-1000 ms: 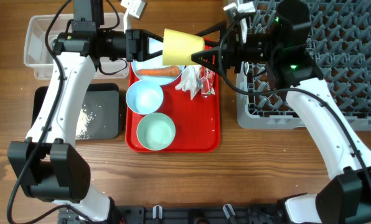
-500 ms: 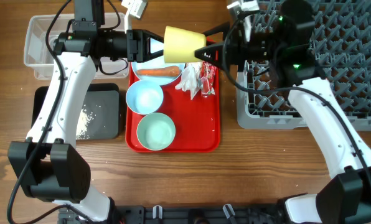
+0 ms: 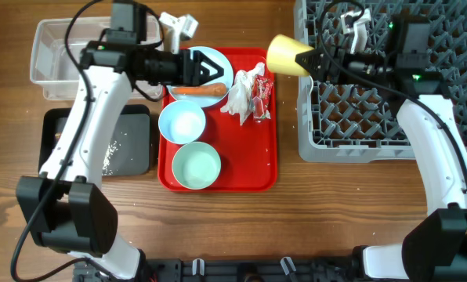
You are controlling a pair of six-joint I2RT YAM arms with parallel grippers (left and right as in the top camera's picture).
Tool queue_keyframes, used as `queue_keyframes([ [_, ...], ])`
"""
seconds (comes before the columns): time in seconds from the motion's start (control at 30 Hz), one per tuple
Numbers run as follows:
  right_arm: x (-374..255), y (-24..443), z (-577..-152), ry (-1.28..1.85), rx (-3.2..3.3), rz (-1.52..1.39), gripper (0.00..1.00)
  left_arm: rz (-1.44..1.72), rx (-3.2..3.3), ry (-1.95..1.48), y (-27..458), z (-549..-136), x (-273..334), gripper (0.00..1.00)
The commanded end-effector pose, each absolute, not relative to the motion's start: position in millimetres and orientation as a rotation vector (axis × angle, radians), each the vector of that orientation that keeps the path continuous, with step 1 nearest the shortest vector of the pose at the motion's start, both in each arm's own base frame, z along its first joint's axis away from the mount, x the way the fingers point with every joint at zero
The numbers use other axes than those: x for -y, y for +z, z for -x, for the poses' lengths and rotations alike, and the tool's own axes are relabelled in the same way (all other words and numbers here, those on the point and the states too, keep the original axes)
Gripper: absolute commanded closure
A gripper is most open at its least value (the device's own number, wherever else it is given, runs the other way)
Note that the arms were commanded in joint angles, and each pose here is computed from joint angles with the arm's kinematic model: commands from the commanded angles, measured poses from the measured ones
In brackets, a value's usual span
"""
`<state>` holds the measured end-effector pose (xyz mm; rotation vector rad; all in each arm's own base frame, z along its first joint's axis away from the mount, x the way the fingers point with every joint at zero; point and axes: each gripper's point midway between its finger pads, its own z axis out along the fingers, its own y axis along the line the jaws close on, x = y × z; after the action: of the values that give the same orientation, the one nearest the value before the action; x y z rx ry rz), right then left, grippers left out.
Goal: Sort waste into correct bins and load items into the dishwasher rack
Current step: 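Place the yellow cup into the dishwasher rack with the right gripper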
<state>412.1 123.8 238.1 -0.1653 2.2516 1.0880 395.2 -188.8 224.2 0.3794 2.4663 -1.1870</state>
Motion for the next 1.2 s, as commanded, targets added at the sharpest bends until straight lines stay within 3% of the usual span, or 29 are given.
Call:
queue_keyframes([
  [0.0,-92.9,235.2,-416.7,0.795,-2.320,0.073,0.55,-0.392,-2.540,-0.871,206.1,-403.7,185.5,0.45],
  [0.27,-12.8,274.5,-362.7,0.184,-2.557,-0.182,0.55,-0.457,-2.587,-0.550,187.7,-401.9,197.2,0.44],
  [0.47,16.8,229.0,-323.9,-0.071,-2.822,-0.296,0.55,-0.474,-2.587,-0.539,187.0,-399.4,202.0,0.45],
  [0.87,21.9,137.1,-334.4,-0.174,-3.142,-0.344,0.53,-0.473,-2.589,-0.534,186.7,-399.6,201.3,0.44],
  [0.9,21.3,133.3,-334.7,-0.171,-3.154,-0.343,0.48,-0.473,-2.588,-0.534,186.8,-399.6,201.3,0.44],
  [0.97,20.0,132.4,-334.9,-0.161,-3.158,-0.342,0.19,-0.473,-2.589,-0.534,186.7,-399.6,201.3,0.43],
  [1.0,20.0,132.4,-334.9,-0.161,-3.159,-0.337,0.10,-0.473,-2.589,-0.534,186.7,-399.6,201.3,0.43],
  [1.17,12.6,133.8,-339.8,-0.088,-3.145,-0.302,0.04,-0.473,-2.589,-0.534,186.7,-399.6,201.3,0.42],
])
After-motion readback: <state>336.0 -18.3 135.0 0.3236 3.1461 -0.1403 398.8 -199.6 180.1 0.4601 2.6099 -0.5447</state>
